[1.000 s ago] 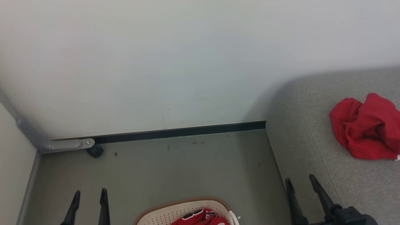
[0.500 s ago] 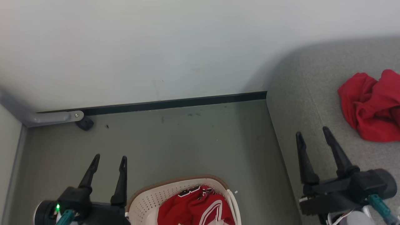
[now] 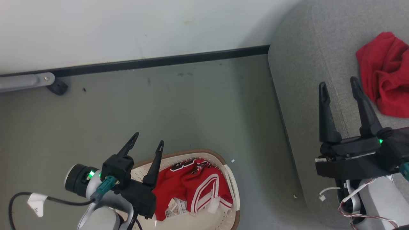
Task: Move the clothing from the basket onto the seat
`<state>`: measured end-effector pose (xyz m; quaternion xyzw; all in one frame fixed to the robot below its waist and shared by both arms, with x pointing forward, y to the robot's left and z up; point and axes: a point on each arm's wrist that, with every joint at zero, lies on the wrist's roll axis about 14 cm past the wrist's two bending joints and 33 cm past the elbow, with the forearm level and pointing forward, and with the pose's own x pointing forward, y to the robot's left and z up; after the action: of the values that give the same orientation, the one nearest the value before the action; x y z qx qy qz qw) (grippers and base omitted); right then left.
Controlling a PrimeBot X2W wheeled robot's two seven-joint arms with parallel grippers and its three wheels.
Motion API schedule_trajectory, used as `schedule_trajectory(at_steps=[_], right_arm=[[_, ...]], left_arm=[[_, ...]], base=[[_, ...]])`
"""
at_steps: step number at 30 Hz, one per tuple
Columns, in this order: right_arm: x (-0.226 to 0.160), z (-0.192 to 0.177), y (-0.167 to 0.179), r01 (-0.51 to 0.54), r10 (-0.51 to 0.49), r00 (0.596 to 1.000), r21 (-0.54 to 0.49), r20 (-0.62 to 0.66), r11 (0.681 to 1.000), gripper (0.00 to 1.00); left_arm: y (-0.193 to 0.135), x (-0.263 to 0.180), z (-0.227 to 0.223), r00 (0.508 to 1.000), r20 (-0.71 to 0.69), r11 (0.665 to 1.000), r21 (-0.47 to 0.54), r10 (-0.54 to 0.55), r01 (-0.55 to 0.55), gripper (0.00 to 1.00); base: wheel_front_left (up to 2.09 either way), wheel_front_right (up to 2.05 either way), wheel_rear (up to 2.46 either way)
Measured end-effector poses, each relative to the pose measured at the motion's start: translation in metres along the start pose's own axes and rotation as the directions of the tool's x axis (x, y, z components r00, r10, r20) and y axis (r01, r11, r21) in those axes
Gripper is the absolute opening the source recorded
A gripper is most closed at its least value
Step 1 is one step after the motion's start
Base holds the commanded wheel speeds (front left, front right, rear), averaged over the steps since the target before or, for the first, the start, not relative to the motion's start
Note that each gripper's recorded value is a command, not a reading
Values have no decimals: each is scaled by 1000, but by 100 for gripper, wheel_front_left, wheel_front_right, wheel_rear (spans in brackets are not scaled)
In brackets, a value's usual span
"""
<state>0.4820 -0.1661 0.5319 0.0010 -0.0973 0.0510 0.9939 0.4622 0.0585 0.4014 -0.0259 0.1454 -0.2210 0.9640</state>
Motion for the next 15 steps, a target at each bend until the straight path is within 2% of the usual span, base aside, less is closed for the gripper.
schedule_trajectory(at_steps=[7,15], right_arm=[[19,-20,-14,23,-24,1000,-19,-18,1000,100],[45,-38,-24,36,-36,999,-33,-7,999,100]], left_arm=[[-21,33,-42,987,-122,995,9,-101,103,100],[-39,52,-103,943,-274,982,-28,-188,188,100]], base=[[0,0,0],[0,0,0]])
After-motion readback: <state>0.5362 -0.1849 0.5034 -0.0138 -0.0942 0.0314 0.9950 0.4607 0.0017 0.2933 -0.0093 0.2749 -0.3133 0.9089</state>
